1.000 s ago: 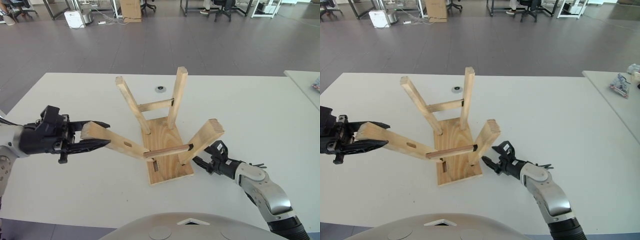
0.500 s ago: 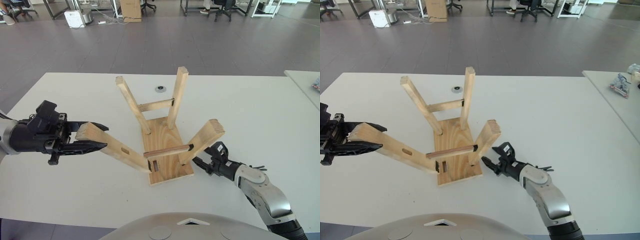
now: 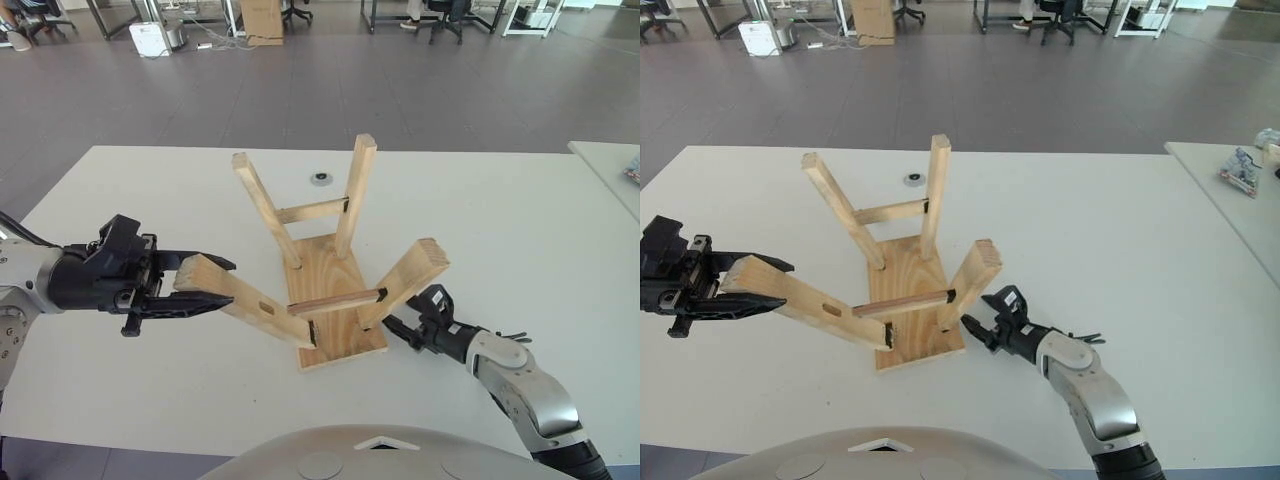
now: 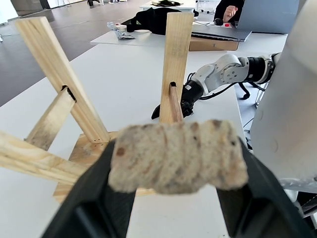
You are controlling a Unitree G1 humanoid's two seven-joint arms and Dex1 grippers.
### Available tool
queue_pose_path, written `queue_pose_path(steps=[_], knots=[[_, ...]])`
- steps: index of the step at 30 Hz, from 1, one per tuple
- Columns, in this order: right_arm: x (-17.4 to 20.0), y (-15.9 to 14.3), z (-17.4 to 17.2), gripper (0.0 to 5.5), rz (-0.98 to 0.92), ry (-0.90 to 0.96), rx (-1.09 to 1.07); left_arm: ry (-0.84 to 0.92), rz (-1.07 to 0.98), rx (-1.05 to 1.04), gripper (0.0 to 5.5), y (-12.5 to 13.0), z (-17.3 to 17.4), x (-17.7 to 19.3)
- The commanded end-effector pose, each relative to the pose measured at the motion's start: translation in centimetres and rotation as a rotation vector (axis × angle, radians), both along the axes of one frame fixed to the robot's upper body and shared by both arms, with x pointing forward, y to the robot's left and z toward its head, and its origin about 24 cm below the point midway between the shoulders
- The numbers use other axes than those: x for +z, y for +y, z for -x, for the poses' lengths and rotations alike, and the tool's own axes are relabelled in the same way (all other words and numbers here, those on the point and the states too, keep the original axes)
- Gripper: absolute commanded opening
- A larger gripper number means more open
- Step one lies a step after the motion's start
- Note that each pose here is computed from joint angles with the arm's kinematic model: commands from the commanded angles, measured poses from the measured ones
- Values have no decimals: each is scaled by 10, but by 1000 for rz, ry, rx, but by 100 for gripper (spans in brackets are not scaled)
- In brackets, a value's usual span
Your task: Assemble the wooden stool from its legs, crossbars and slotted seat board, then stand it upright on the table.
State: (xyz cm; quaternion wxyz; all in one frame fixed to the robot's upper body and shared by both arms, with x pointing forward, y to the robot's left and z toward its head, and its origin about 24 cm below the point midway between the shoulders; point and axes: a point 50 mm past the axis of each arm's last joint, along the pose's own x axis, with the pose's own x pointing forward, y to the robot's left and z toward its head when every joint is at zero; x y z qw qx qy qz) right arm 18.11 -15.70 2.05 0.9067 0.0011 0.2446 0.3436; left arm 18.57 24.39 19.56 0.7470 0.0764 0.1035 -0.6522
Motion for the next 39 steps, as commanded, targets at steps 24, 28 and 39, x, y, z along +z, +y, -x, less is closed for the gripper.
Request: queue_pose_path(steps=[24, 28, 39], knots=[[1, 47, 3, 336, -58, -14, 128, 68, -35, -1, 204, -41, -26, -40], [5, 50, -2, 336, -63, -21, 136, 181, -104, 1, 204, -38, -6, -70], [22, 59, -14, 336, -61, -43, 138, 270, -112, 78, 204, -44, 22, -127]])
